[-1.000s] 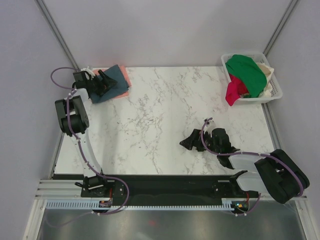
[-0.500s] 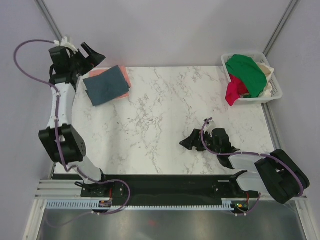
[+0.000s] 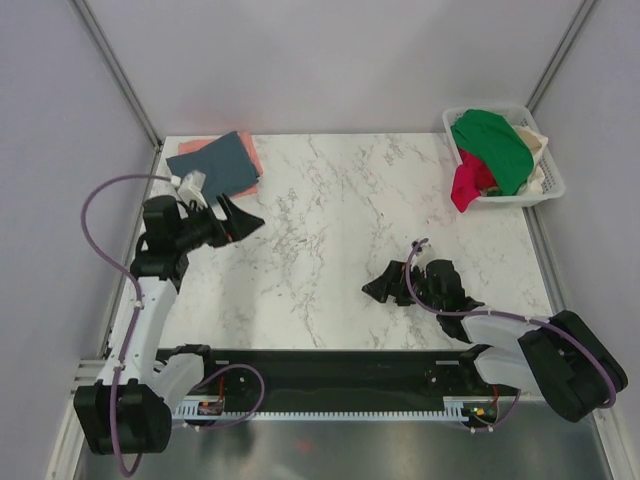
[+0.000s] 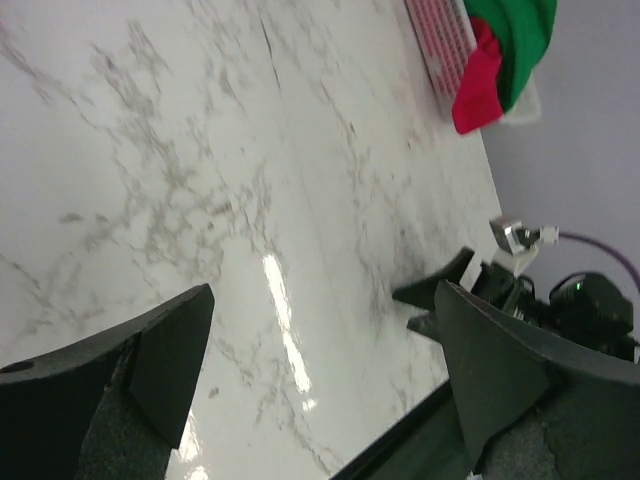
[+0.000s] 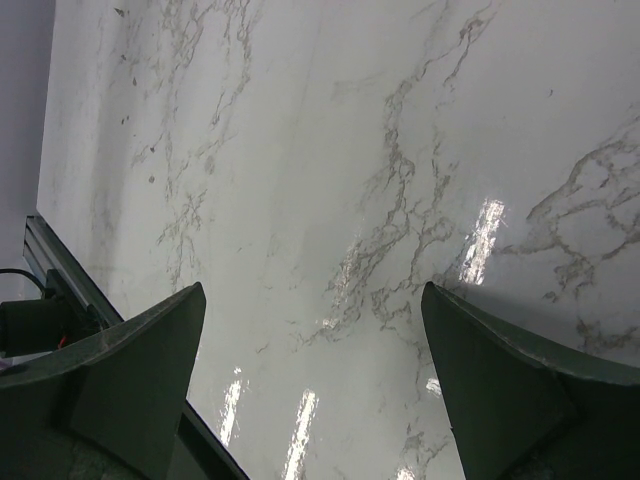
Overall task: Fold and stack the t-shirts
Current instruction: Reset both grippers
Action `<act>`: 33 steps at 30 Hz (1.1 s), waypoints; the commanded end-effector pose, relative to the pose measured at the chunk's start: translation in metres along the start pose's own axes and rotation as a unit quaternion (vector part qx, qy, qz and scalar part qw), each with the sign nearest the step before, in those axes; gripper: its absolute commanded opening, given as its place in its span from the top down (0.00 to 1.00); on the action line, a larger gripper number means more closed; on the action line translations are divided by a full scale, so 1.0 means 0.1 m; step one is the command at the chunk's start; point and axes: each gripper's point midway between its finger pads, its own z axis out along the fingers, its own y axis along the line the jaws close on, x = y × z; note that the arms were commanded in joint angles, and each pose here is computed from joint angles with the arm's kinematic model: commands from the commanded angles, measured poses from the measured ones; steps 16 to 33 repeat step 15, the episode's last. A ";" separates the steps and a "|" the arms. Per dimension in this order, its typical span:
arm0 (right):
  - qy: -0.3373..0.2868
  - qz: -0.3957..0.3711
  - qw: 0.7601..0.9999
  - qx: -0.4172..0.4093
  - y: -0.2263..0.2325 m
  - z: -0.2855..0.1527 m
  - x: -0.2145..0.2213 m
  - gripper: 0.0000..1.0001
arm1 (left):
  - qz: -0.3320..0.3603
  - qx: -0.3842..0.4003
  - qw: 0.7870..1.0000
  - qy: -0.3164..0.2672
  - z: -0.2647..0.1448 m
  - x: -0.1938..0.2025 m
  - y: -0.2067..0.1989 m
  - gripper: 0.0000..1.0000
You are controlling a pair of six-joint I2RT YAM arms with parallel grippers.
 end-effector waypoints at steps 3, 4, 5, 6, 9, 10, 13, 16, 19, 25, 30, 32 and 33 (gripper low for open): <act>0.029 0.015 0.998 0.046 -0.23 -0.05 0.20 0.02 | 0.043 0.082 0.995 0.044 -0.26 0.65 -0.20 0.00; 0.031 0.017 0.998 0.049 -0.24 -0.05 0.22 0.02 | 0.046 0.084 0.995 0.039 -0.30 0.68 -0.22 0.00; 0.032 0.018 0.998 0.051 -0.25 -0.04 0.22 0.02 | 0.047 0.090 0.994 0.036 -0.33 0.67 -0.26 0.00; 0.032 0.017 0.998 0.051 -0.25 -0.04 0.22 0.02 | 0.047 0.101 0.993 0.038 -0.35 0.69 -0.31 0.00; 0.033 0.021 0.998 0.057 -0.26 -0.04 0.22 0.02 | 0.052 0.093 0.994 0.026 -0.37 0.68 -0.30 0.00; 0.031 0.021 0.998 0.058 -0.27 -0.05 0.22 0.02 | 0.053 0.093 0.994 0.026 -0.37 0.68 -0.30 0.00; 0.024 0.022 0.998 0.061 -0.27 -0.06 0.20 0.02 | 0.062 0.106 0.992 0.033 -0.37 0.68 -0.34 0.00; 0.023 0.024 0.997 0.067 -0.29 -0.07 0.20 0.02 | 0.066 0.094 0.993 0.020 -0.39 0.64 -0.33 0.00; 0.023 0.024 0.997 0.067 -0.29 -0.07 0.20 0.02 | 0.066 0.094 0.993 0.020 -0.39 0.64 -0.33 0.00; 0.023 0.024 0.997 0.067 -0.29 -0.07 0.20 0.02 | 0.066 0.094 0.993 0.020 -0.39 0.64 -0.33 0.00; 0.023 0.024 0.997 0.067 -0.29 -0.07 0.20 0.02 | 0.066 0.094 0.993 0.020 -0.39 0.64 -0.33 0.00; 0.023 0.024 0.997 0.067 -0.29 -0.07 0.20 0.02 | 0.066 0.094 0.993 0.020 -0.39 0.64 -0.33 0.00; 0.023 0.024 0.997 0.067 -0.29 -0.07 0.20 0.02 | 0.066 0.094 0.993 0.020 -0.39 0.64 -0.33 0.00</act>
